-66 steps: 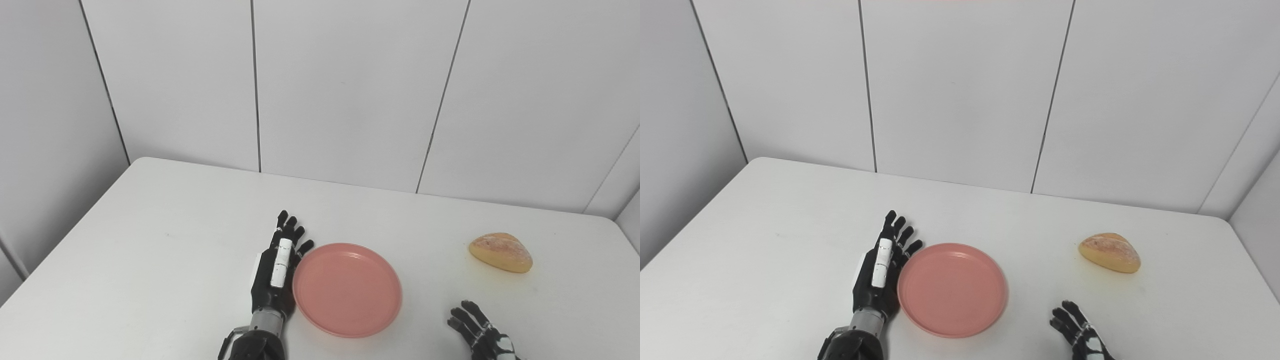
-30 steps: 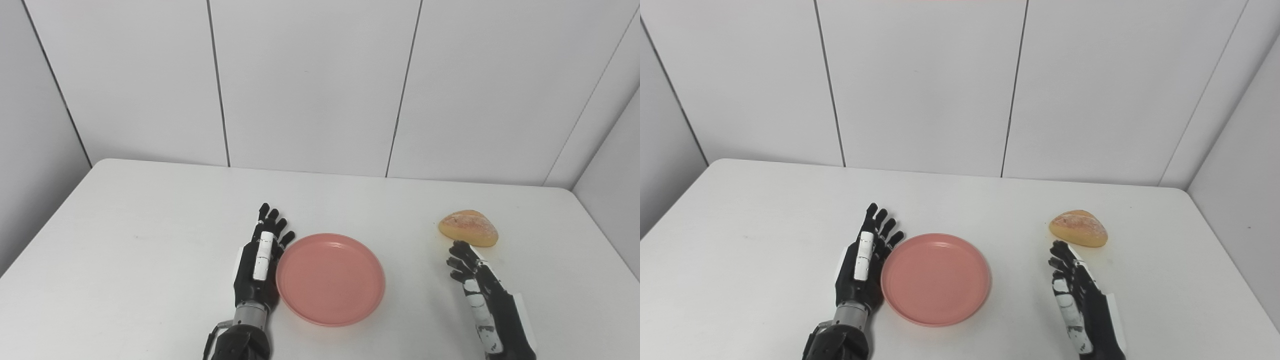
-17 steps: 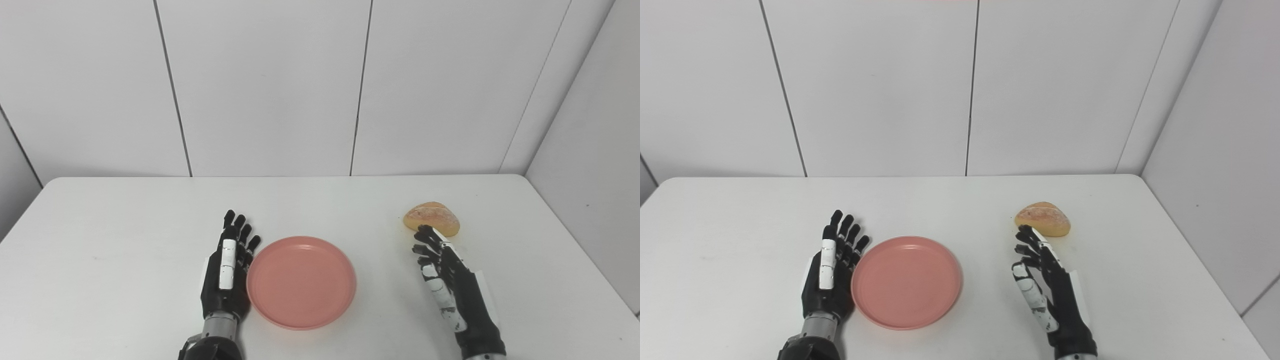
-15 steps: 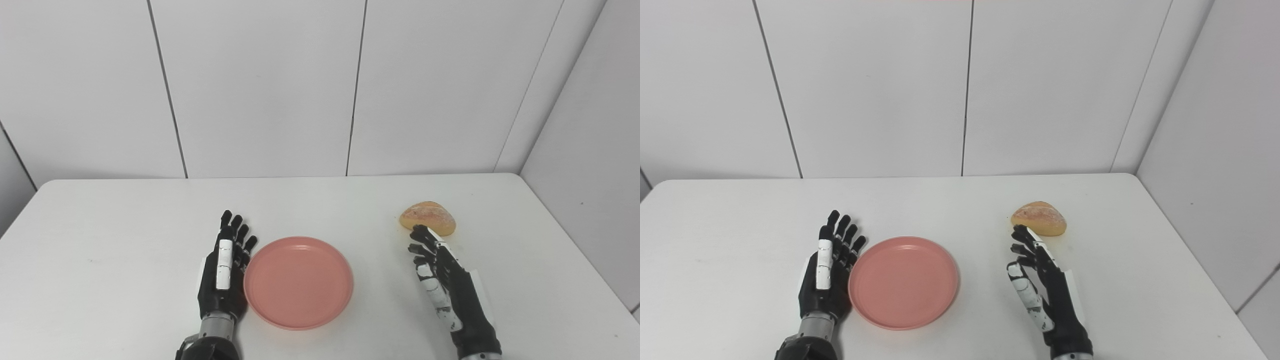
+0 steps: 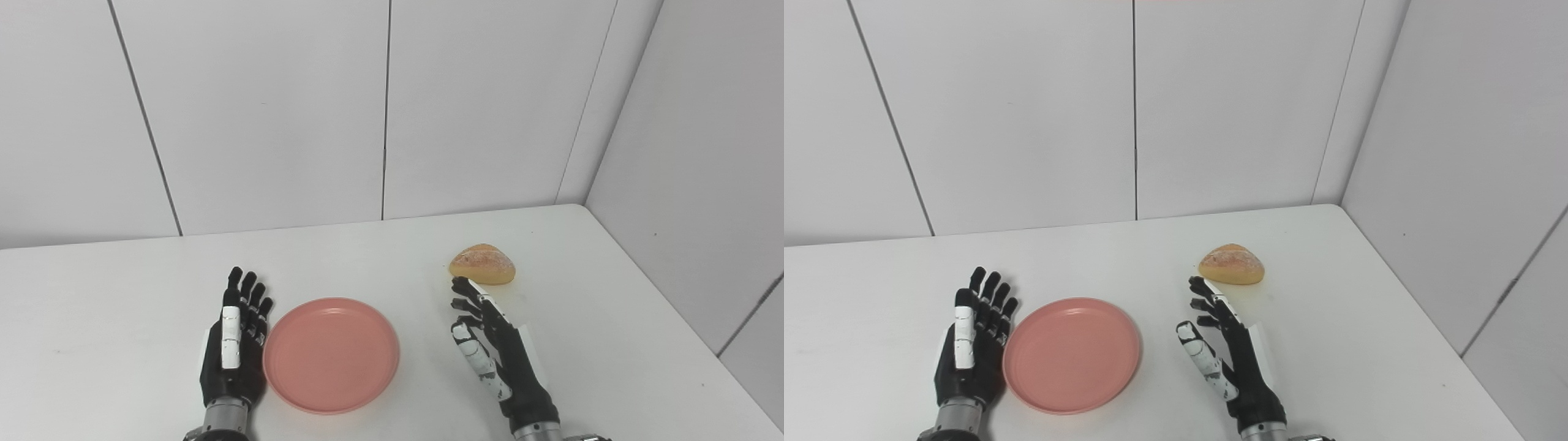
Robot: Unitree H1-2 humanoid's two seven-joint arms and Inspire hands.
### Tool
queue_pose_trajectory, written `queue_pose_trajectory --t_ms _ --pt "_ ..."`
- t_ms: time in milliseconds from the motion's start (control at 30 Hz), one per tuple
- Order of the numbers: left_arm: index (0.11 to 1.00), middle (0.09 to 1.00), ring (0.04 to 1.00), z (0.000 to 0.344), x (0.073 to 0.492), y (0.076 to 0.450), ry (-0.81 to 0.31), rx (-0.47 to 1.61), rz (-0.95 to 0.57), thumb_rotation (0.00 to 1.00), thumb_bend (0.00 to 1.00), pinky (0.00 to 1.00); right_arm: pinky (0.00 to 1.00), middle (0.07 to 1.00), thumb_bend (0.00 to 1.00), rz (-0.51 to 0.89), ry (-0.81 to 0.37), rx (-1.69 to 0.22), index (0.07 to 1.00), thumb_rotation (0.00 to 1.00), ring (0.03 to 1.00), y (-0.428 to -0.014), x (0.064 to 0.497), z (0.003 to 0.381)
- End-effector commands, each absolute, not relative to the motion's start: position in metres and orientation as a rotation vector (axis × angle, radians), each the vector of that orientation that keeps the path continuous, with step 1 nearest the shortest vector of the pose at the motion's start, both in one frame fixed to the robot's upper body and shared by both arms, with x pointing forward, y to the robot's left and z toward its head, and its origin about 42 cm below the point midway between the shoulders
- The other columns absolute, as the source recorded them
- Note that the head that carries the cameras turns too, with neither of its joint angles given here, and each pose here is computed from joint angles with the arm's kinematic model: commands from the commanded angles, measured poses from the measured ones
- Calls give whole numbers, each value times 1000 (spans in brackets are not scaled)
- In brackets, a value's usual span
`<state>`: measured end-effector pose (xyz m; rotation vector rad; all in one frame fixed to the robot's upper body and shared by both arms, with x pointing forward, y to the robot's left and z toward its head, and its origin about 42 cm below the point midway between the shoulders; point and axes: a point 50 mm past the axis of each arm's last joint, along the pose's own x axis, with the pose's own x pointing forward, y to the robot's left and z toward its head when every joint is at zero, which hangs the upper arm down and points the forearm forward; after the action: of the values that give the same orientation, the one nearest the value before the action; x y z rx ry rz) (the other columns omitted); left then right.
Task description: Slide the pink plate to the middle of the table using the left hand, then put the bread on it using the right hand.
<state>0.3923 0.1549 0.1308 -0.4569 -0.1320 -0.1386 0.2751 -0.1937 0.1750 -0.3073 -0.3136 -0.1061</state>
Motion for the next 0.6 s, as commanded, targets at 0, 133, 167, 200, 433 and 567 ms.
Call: queue_pose_trajectory --t_ms 0,133,167,200,433,567 --pt "1000 1000 1000 104 380 174 -80 -428 -107 742 856 1000 741 865 684 -122 -402 -313 847 1000 811 -192 278 188" --pt "1000 1000 1000 104 379 173 -74 -455 -108 716 857 1000 741 863 680 -142 -437 -361 847 1000 811 -198 280 189" --pt "1000 1000 1000 103 379 172 -74 -457 -108 714 857 1000 753 863 694 -148 -448 -376 846 1000 812 -200 281 190" --pt "1000 1000 1000 103 379 172 -74 -456 -109 713 855 1000 758 862 701 -154 -461 -391 846 1000 811 -203 282 191" --pt "1000 1000 1000 103 379 169 -73 -459 -109 712 860 1000 800 879 756 -211 -515 -494 858 1000 830 -221 294 209" --pt "1000 1000 1000 103 379 169 -76 -451 -111 720 866 1000 803 874 762 -239 -538 -692 873 1000 837 -234 304 230"
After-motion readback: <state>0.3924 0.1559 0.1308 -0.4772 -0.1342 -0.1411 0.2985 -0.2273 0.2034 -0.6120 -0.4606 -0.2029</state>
